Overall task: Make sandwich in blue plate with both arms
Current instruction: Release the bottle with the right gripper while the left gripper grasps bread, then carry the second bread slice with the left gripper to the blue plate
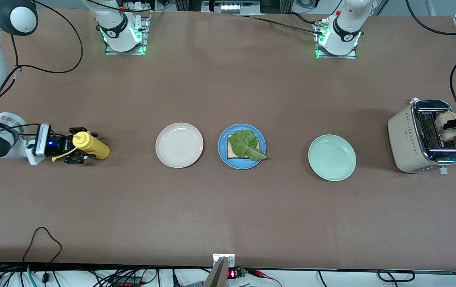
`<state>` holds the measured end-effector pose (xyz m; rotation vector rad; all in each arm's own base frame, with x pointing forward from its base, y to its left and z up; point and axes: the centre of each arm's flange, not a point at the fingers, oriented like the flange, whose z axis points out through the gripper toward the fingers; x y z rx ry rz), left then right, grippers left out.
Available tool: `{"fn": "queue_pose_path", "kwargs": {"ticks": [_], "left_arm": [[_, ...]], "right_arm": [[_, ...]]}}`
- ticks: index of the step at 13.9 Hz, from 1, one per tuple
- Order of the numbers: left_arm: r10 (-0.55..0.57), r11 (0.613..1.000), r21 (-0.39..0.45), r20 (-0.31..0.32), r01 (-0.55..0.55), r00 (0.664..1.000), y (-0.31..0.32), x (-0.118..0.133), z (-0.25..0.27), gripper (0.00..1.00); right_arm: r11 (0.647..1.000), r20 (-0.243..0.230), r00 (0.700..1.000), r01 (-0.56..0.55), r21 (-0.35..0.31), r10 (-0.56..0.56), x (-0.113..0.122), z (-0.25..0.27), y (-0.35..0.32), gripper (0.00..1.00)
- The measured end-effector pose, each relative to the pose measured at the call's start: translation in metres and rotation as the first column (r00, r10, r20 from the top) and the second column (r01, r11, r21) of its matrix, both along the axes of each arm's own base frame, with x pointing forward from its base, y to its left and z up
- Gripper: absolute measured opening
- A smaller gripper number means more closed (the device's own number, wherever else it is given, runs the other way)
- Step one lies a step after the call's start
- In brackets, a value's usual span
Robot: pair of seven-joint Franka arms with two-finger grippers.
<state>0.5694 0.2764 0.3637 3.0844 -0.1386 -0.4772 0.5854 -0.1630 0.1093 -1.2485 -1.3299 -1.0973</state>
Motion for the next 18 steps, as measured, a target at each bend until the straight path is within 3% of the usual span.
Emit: {"fn": "queue_pose_path", "kwargs": {"ticks": [4, 7, 9, 12, 14, 18], "left_arm": [[-0.02, 1.0, -0.013, -0.003, 0.02, 1.0, 0.0, -0.002, -0.003, 0.19], [-0.042, 0.999, -0.008, 0.015, 0.042, 0.999, -0.001, 0.0, 0.007, 0.12], [-0.075, 0.997, 0.005, 0.035, 0.075, 0.997, -0.005, 0.002, 0.03, 0.12], [-0.112, 0.994, 0.01, 0.017, 0.112, 0.994, -0.019, 0.002, 0.089, 0.12], [-0.143, 0.99, 0.008, 0.031, 0.143, 0.989, -0.038, 0.009, 0.124, 0.12], [-0.271, 0.962, -0.023, 0.083, 0.274, 0.959, -0.123, 0.033, 0.15, 0.12]], "right_arm": [[0.997, 0.01, 0.999, -0.031, -0.072, 0.032, 0.006, 0.022, -0.031, 1.0], [0.982, -0.037, 0.998, -0.055, -0.183, 0.049, -0.002, 0.054, -0.071, 1.0], [0.949, -0.074, 0.996, -0.067, -0.309, 0.046, -0.001, 0.096, -0.095, 1.0], [0.848, -0.121, 0.993, -0.065, -0.526, 0.001, 0.005, 0.181, -0.112, 1.0], [0.76, -0.152, 0.987, -0.065, -0.647, -0.045, 0.009, 0.231, -0.107, 1.0], [0.57, -0.205, 0.961, -0.065, -0.819, -0.185, 0.019, 0.316, -0.063, 1.0]]}}
